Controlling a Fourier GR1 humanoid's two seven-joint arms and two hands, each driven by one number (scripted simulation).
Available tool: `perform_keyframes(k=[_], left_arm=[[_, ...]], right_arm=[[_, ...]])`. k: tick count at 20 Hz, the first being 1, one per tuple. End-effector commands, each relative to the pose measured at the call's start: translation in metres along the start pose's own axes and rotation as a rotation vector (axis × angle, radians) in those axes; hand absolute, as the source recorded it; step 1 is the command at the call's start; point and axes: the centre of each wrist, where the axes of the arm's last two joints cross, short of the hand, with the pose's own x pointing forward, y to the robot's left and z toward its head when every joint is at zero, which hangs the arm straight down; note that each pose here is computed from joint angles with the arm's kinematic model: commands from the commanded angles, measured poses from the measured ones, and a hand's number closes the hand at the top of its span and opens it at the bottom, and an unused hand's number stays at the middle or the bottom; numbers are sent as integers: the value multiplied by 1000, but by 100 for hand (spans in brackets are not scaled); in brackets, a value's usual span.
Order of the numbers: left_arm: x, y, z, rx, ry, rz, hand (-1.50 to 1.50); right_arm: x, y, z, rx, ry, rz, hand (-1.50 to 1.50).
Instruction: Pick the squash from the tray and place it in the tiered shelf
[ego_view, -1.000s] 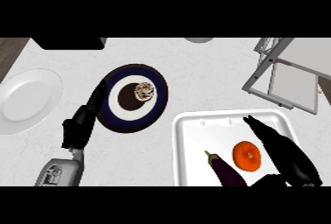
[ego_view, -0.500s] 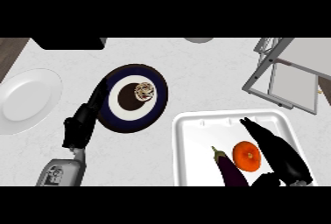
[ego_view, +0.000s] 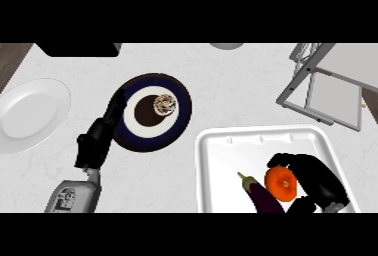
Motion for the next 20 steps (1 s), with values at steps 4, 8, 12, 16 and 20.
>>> perform_keyframes(k=[4,8,12,16,20], left_arm=[[2,6,1,-7,6,3,0],[4,0,-9,-8,6,-5,0],[-10,8,5,14,7,-6,0],[-9,6,3,9,47,9,0],[0,12,-5,58,16,3,0]], right_arm=[[-15,25,3,-40,-45,71,150],[-3,26,14,-72,-58,36,150],[-55,-21,37,-7,-318,119,150],[-68,-43,52,192,-624,251,150],[-113,-76,71,169,-812,123,150]])
